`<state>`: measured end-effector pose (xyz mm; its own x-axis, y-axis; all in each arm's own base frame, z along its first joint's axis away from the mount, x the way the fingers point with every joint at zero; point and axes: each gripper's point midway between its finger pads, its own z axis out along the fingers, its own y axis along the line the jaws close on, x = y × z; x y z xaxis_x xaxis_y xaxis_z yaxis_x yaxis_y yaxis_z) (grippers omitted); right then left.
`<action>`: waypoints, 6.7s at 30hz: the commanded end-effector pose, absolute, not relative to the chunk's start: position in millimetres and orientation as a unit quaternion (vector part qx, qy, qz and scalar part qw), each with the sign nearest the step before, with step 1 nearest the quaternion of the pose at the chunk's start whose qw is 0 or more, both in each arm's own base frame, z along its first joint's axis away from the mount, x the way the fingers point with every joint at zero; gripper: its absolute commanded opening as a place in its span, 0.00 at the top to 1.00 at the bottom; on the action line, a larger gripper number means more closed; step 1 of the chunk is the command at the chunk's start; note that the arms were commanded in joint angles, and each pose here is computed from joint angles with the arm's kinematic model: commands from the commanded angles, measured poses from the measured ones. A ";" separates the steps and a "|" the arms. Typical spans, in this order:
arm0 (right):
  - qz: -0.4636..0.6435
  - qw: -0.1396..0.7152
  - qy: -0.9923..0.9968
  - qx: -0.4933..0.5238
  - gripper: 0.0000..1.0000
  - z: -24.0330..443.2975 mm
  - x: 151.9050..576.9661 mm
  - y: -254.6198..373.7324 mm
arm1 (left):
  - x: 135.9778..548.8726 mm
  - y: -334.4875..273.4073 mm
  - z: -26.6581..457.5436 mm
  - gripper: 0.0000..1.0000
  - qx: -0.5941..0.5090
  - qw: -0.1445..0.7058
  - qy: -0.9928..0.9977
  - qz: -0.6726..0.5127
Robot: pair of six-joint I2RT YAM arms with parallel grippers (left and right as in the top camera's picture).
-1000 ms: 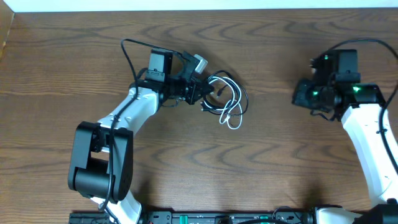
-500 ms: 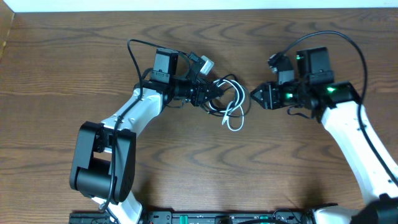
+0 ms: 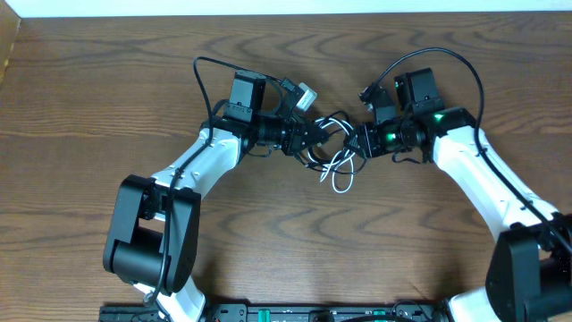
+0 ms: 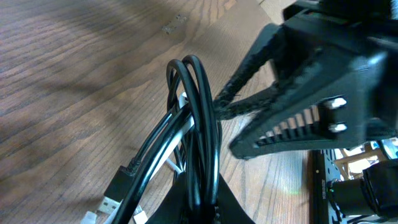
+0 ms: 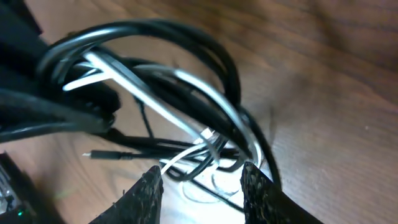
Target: Untangle cables
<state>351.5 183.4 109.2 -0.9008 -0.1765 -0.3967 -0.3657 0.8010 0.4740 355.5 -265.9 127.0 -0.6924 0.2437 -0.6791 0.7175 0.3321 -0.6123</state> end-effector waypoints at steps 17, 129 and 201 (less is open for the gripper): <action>0.274 0.182 0.934 -0.141 0.77 100.7 368.2 188.9 | 349.7 -270.6 139.7 0.92 0.319 0.239 0.756 -0.520; 0.304 0.210 0.914 -0.169 0.75 129.9 363.4 188.4 | 324.7 -298.7 145.5 0.92 0.379 0.237 0.717 -0.535; 0.283 0.247 0.903 -0.209 0.37 138.2 369.1 184.6 | 334.4 -266.5 155.1 0.94 0.330 0.219 0.717 -0.573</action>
<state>368.0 180.3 159.3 -0.7782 -0.2008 -0.5951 -0.5148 0.7466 0.4213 345.0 -257.8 140.9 -0.7200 0.2168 -0.6592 0.6939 0.2273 -0.6832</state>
